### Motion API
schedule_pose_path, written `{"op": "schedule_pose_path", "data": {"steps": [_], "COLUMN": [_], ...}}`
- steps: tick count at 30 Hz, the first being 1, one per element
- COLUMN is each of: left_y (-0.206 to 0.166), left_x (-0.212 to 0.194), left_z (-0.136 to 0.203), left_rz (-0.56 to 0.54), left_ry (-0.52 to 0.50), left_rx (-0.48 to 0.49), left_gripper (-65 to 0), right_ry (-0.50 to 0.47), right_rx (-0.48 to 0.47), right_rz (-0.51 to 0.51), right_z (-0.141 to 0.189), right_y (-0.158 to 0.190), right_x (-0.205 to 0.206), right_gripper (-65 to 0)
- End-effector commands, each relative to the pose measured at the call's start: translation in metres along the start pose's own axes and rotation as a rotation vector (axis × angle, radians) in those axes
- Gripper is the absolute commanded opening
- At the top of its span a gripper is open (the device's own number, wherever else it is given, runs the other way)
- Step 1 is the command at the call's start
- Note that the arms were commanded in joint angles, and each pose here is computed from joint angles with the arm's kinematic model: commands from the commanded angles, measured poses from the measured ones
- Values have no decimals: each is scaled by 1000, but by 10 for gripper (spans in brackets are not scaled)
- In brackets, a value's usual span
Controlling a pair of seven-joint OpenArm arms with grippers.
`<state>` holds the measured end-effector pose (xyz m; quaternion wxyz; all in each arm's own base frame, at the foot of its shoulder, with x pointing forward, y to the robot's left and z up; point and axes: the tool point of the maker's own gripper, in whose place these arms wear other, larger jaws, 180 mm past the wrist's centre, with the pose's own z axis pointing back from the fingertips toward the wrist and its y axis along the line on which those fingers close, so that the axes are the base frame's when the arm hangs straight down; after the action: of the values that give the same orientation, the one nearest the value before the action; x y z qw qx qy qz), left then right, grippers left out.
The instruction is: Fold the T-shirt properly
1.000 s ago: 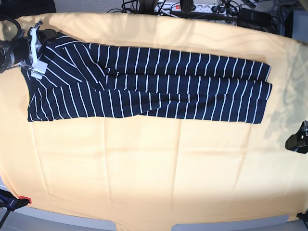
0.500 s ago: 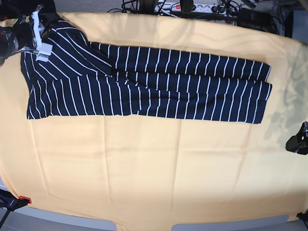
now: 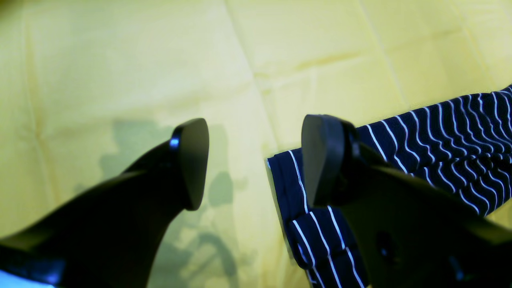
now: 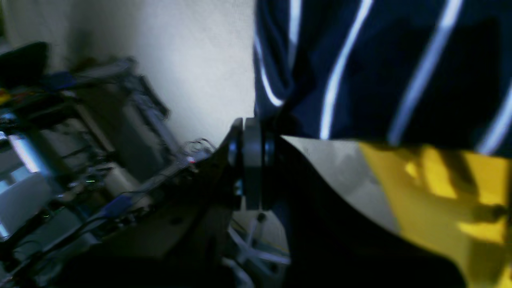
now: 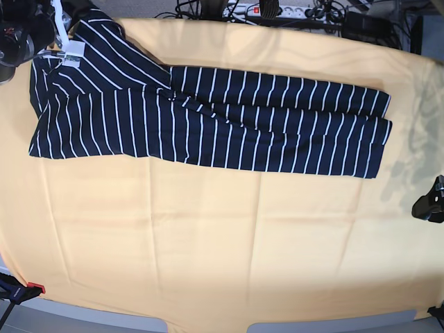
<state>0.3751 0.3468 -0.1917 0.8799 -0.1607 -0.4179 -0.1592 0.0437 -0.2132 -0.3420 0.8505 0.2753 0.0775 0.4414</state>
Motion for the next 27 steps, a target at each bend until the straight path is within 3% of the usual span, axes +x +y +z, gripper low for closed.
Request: {"op": "schedule_pose_path", "data": {"steps": [1,6,10,16,20,27], "left_y": [5,4,4,4,3,-2], "left_x": [21,21,21,21,21,18], "left_z": [15,15,15,15,14,5], "left_rz": [-26,-26,-26,-26,-24,-11], "left_ry": [-56,-56,-56,-56,-58,-62], "left_rx": [23,22,22,22,18,-4], "left_gripper": [-266,-266,-266,-266,-266,-266], "right_ry": [13,-32,-93,-78,-82,-67], "right_rx": [-32,-116,-95,-63,-63,-280], "right_rz": [20,-8,-15,-27,22,94], "right_z": [9,29,37,30,31,60], "right_y": [-6,-23,-20,-11,-6,-47], "right_x": [0,7,17,11,16,33], "right_gripper": [-650,-650,-650,-650,-650,-650]}}
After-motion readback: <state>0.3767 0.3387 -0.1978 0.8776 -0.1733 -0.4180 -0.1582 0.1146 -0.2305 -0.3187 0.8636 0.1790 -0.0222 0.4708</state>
